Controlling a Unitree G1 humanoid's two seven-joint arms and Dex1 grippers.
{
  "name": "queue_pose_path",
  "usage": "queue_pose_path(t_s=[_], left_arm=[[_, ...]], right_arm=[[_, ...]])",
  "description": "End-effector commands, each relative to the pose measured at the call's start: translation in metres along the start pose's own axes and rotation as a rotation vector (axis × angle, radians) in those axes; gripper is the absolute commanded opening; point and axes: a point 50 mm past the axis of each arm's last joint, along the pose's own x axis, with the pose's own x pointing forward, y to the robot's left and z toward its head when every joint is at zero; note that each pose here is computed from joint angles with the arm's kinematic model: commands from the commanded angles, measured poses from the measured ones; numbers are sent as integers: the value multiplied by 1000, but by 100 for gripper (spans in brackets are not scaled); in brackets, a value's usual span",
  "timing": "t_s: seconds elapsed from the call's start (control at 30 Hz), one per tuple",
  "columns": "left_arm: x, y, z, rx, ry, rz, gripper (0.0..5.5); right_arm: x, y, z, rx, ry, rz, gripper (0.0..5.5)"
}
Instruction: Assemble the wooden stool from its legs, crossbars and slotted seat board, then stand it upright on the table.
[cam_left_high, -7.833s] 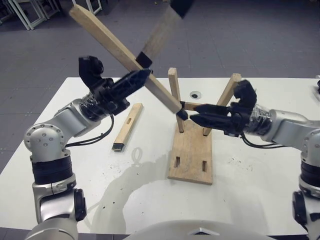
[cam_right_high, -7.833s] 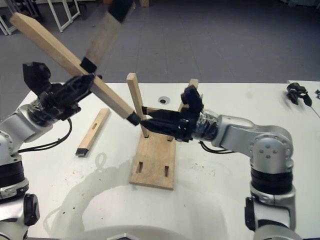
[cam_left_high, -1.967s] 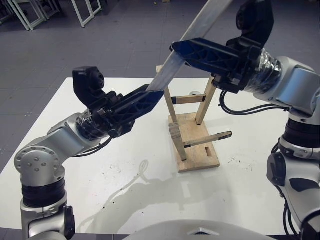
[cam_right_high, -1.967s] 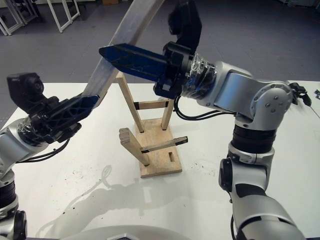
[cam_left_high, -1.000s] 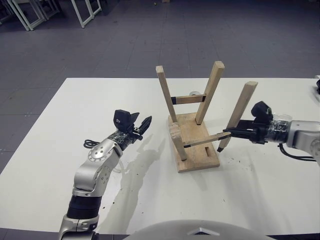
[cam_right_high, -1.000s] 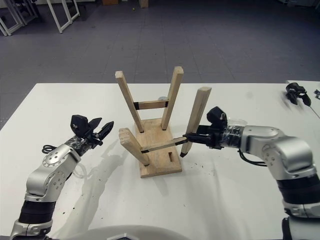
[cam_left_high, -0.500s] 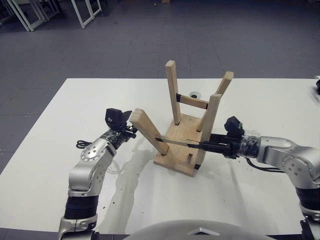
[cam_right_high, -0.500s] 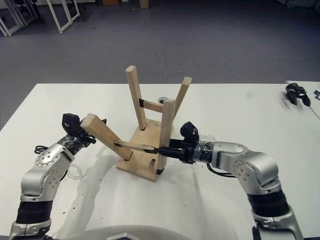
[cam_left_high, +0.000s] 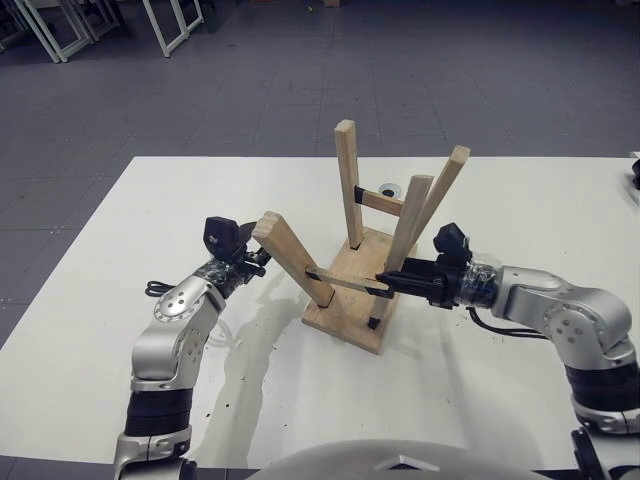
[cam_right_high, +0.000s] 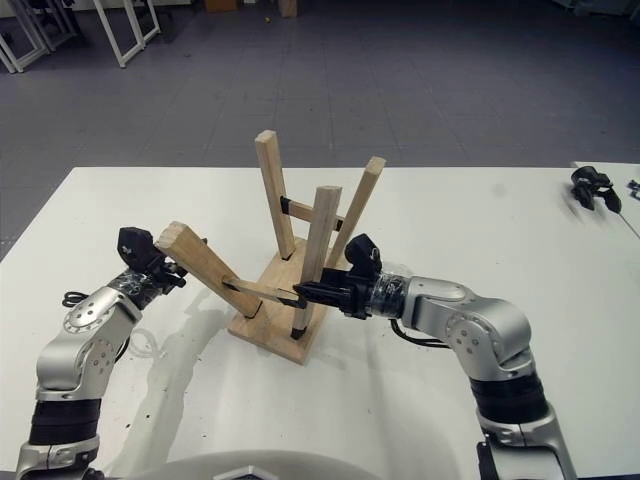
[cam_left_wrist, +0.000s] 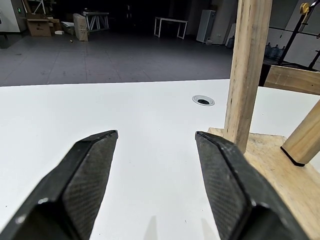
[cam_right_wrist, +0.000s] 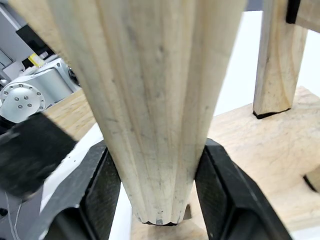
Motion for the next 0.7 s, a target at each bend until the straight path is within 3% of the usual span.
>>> queue_pose_path(t_s=[0.03,0.2,0.37,0.47,0.7], left_arm=[[2,2,5,18,-16,-7,287],[0,0,5,17,-24,-12,287],[-5,1,0,9,-15,-5,287],[-3,1,4,18,-28,-15,287],[-5,-3,14,30,-64,-24,287]], right_arm=[[0,-12,-9,-45,16,-62,202],[-12,-5,-23,-186,-7,-38,202],[-33,-15,-57,-125,-14,-75,202],[-34,-15,-73,-212,41,-79,202],[-27,-10,-64,-458,91,-127,201]])
